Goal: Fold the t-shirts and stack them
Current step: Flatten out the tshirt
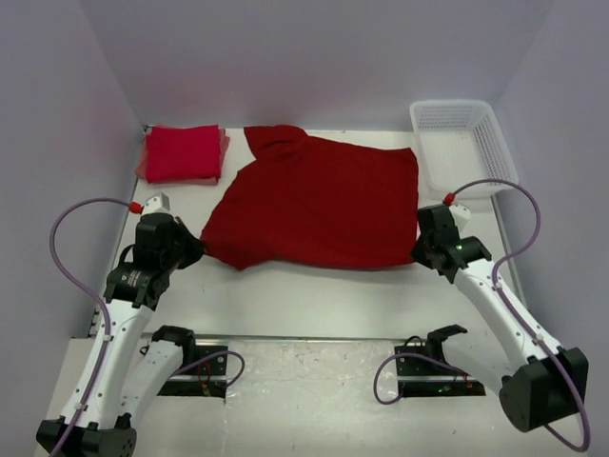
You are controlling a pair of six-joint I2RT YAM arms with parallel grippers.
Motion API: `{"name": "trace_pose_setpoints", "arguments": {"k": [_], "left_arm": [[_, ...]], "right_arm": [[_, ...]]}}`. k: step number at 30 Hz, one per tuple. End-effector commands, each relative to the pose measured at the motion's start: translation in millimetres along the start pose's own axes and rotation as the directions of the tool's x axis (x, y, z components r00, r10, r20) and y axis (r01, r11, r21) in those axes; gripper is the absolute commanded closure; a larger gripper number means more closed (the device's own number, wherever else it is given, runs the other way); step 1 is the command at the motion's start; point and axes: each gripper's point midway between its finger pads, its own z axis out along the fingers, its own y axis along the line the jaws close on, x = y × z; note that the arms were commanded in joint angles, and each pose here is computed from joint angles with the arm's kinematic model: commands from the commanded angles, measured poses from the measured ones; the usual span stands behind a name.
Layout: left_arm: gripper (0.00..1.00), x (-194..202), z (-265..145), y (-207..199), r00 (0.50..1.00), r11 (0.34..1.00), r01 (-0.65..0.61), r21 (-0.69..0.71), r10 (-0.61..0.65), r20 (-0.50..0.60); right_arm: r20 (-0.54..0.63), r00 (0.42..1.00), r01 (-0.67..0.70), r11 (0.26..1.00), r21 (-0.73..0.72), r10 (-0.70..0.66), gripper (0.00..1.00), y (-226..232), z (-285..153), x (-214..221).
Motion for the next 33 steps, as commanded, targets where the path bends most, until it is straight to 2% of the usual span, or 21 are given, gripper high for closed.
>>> {"name": "trace_pose_setpoints", "arguments": {"k": [1,6,10,12,15,19,33], "left_arm": [[1.0,9,-8,-3,0.999,0.999,-0.003,0.032,0.005,-0.04],[1.0,27,-12,-4,0.995,0.997,-0.009,0.077,0.017,-0.095],[1.0,37,-14,-10,0.99,0.991,-0.014,0.131,0.032,-0.136],[1.0,45,-16,-19,0.983,0.982,-0.014,0.188,0.049,-0.178],[1.0,56,-13,-18,0.973,0.98,-0.011,0.197,0.055,-0.222],[1.0,67,-2,-14,0.964,0.982,0.001,0.189,0.049,-0.26],[1.0,14,31,-60,0.975,0.963,-0.064,0.262,0.116,-0.188]], "right_arm": [[0.027,0.995,-0.094,0.993,-0.073,0.096,1.0,3,-24,-3],[0.144,0.967,-0.18,0.963,-0.202,0.211,1.0,-5,-72,-22],[0.212,0.953,-0.198,0.973,-0.116,0.219,1.0,-27,-86,-36],[0.214,0.954,-0.192,0.977,-0.093,0.208,1.0,-30,-85,-36],[0.186,0.962,-0.179,0.976,-0.122,0.2,1.0,-21,-81,-33],[0.129,0.978,-0.153,0.984,-0.093,0.164,1.0,-16,-64,-20],[0.11,0.982,-0.151,0.988,-0.045,0.155,1.0,-14,-47,-15]]}}
